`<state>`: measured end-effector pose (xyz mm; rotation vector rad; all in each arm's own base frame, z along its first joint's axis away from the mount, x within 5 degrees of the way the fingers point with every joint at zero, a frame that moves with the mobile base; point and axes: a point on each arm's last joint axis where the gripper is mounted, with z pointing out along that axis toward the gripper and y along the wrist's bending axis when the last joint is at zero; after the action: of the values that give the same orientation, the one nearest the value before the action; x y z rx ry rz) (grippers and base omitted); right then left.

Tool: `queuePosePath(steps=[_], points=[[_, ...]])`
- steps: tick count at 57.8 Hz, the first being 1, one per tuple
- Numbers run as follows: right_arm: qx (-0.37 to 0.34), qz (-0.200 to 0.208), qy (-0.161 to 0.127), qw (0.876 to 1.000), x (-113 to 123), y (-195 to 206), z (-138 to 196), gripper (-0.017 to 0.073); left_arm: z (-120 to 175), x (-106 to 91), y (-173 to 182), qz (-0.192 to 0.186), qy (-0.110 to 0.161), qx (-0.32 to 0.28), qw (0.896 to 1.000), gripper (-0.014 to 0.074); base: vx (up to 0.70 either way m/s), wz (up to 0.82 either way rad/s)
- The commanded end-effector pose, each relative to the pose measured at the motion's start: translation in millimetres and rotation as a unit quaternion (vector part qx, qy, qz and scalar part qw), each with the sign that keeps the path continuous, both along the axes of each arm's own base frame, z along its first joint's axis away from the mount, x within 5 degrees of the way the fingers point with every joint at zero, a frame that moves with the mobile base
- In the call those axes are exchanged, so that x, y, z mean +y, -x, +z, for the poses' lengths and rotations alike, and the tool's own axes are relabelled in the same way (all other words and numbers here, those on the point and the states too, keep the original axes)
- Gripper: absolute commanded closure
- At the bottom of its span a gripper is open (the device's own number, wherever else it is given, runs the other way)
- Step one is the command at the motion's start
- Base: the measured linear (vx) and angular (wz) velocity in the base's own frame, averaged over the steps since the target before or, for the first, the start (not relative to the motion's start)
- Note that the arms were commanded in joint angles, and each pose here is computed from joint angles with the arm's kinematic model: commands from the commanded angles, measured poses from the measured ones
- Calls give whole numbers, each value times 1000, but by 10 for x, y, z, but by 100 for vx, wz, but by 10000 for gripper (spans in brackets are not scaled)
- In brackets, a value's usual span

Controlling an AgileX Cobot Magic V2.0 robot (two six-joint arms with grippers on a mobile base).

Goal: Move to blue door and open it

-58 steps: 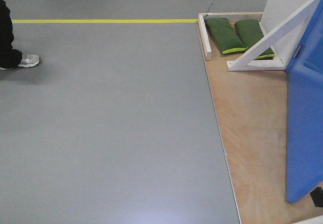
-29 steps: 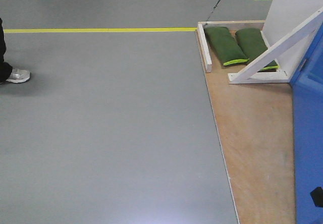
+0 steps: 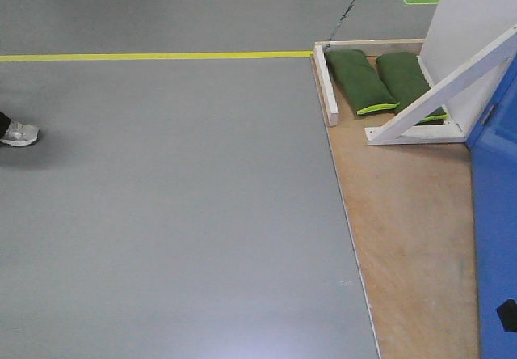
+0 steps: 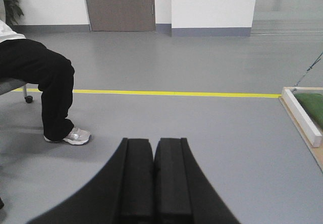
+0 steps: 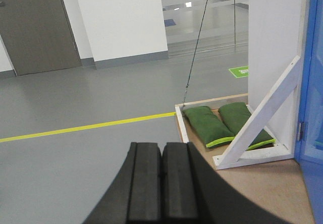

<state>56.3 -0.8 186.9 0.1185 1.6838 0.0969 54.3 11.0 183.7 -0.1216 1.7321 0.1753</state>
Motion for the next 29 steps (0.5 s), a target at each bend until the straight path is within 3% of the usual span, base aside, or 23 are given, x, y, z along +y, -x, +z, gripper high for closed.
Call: queuePosePath(steps=[1, 29], points=[[-49, 4, 8, 999, 5, 5, 81, 548, 172, -9, 10, -4, -6, -61, 998, 521, 10, -1], [-49, 4, 8, 999, 5, 5, 81, 548, 172, -9, 10, -4, -6, -61, 998, 521, 7, -1]])
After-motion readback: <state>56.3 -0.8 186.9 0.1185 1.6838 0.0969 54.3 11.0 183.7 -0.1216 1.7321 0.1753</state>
